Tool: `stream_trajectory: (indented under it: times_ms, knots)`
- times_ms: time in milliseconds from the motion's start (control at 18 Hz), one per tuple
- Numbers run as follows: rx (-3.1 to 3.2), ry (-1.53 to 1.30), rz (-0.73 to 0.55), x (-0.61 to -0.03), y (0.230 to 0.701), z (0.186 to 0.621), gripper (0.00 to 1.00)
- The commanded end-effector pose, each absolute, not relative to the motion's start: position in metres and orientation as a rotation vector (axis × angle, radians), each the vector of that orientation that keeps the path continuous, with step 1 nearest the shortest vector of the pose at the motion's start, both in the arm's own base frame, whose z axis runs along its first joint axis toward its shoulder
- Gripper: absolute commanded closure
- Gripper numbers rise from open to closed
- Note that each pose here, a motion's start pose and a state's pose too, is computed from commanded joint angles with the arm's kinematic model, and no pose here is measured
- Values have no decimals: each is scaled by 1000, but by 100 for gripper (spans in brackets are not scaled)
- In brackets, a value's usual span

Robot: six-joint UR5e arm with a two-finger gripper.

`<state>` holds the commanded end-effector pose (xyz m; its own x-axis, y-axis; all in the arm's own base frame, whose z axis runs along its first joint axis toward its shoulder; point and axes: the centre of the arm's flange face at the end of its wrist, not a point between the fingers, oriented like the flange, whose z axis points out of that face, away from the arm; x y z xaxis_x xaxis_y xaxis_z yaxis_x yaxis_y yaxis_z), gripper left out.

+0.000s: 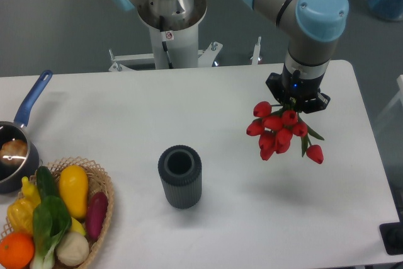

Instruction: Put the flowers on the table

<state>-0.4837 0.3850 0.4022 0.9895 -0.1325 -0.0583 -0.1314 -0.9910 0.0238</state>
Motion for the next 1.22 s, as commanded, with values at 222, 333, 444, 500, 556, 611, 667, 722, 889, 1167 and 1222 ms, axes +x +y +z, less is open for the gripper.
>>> stream_trajectory:
  times_ms: [222,333,444,500,556,611,667,722,889,1167,1222]
  knots:
    - [3113,-195,-89,-484,386,400,100]
    - [3108,-190,-70,-485,389,391,100]
    - [3104,-200,-50,-484,393,382,100]
    - [3101,-207,-36,-482,397,376,100]
    - [3096,-202,-17,-480,397,368,100]
    - [3096,-181,-5,-479,398,359,100]
    - [3097,-155,-6,-475,400,351,100]
    - [3099,-143,-11,-469,402,340,100]
    - [3105,-150,-25,-458,401,319,73]
    - [3095,-164,-12,-451,405,311,0]
    - [3094,-164,-10,-451,405,312,0]
